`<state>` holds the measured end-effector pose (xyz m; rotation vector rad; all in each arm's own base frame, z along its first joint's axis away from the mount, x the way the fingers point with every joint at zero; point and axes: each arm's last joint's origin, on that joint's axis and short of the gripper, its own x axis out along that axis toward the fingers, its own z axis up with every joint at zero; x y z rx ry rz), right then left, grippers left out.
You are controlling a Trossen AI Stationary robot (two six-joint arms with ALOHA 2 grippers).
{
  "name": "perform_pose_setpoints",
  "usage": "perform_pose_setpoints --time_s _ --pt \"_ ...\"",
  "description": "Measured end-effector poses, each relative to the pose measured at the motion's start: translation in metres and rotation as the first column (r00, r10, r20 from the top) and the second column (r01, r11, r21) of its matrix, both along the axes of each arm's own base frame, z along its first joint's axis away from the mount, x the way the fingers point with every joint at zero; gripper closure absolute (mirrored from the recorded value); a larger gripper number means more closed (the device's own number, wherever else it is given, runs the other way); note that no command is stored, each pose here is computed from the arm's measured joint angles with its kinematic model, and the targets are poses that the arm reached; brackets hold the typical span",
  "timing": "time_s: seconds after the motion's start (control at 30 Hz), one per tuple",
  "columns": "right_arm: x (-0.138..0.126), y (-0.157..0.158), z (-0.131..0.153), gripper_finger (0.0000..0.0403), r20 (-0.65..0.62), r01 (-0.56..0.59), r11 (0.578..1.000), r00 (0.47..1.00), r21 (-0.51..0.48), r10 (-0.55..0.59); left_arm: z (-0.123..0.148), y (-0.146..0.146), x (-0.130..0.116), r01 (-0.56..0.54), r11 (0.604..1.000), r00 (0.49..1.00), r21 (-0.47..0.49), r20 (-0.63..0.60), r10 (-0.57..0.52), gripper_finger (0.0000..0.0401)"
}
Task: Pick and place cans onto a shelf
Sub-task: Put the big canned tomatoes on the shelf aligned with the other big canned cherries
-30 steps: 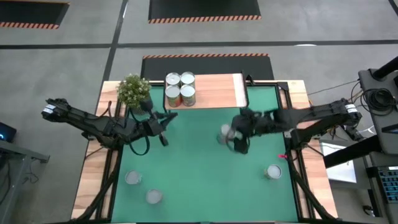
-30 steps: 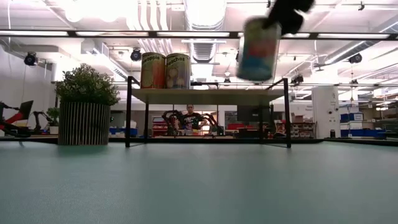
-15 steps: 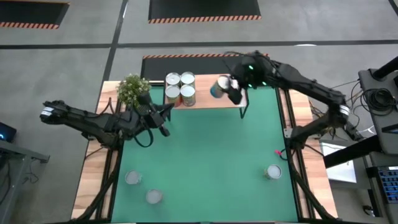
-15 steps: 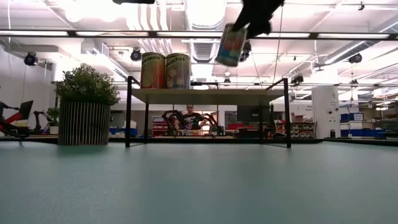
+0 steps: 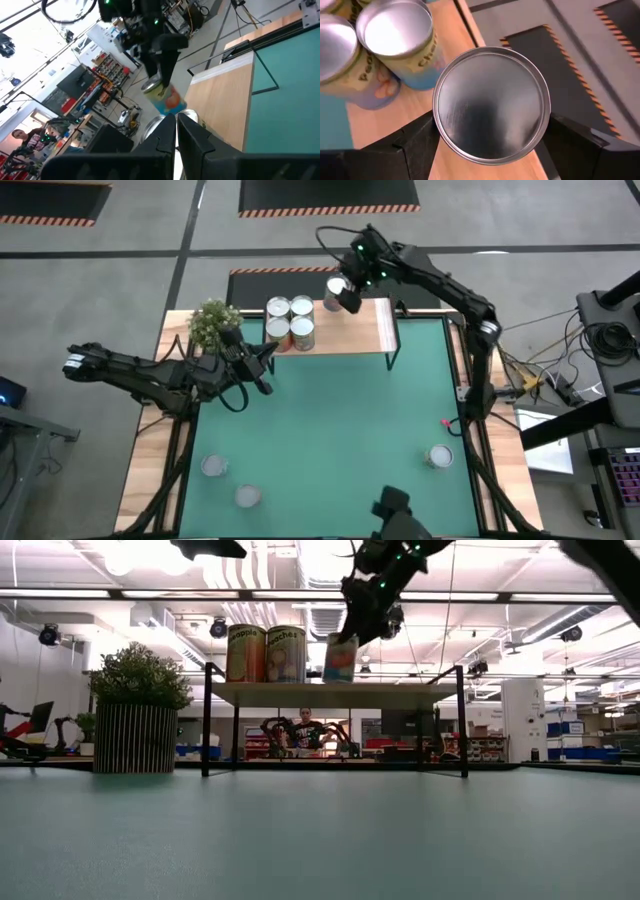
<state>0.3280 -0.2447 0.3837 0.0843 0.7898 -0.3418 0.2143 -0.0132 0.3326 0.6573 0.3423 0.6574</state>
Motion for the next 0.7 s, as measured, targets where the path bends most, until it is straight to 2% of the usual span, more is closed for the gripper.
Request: perform_pose_setpoints --time_s 0.37,0.7 --pt "0.022 -0.019 -0.009 0.0101 -0.038 -0.050 0.998 0.998 0.028 0.051 0.000 0.000 0.000 0.000 1.000 1.000 0.000 -0.001 0.000 0.0401" --pt "0.023 -0.020 -0.017 0.0097 -0.067 -0.062 0.997 0.996 0.035 0.065 -0.001 0.000 0.000 0.000 1.000 1.000 0.001 -0.006 0.000 0.0401"
